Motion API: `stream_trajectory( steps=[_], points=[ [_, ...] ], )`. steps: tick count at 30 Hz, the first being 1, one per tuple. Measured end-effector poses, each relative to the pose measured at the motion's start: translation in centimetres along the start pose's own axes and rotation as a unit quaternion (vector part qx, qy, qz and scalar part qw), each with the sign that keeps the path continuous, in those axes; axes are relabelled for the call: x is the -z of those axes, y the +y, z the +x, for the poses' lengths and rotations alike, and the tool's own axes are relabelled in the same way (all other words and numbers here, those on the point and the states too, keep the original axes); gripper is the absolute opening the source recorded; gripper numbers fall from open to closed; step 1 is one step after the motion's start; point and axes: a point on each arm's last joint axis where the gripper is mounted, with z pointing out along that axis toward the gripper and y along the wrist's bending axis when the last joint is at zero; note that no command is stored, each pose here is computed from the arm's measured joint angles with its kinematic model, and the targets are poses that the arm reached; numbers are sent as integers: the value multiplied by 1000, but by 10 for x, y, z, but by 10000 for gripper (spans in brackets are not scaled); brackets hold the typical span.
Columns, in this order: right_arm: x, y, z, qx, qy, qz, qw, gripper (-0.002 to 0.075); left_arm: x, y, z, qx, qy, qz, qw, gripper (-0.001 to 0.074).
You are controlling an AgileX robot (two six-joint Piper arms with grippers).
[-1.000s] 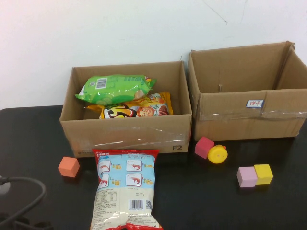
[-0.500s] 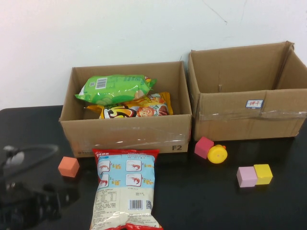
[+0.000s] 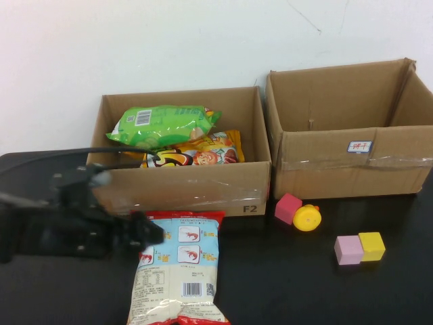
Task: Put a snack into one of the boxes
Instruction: Pick up the potato chip
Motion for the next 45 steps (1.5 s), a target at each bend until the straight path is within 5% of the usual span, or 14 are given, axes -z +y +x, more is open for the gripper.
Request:
stream_trajectory(
  steps=[14,19,27,37,45],
  points=[
    [0,-1,-1,14,-5,7,1000,1,-78,21,3,32,80,-23,996,684],
    [0,-1,-1,14,-5,6,1000,1,-82,18,6,53,97,7,994,563],
    [0,-1,-2,14,-13,3,1000,1,-81,8,6,72,112,57,989,248],
    [0,0,-3,14,-15,2,1000,0,-77,-9,14,81,164,153,971,163],
    [-1,0,-1,15,-17,1,1000,0,-68,-30,15,115,186,273,937,148]
  ],
)
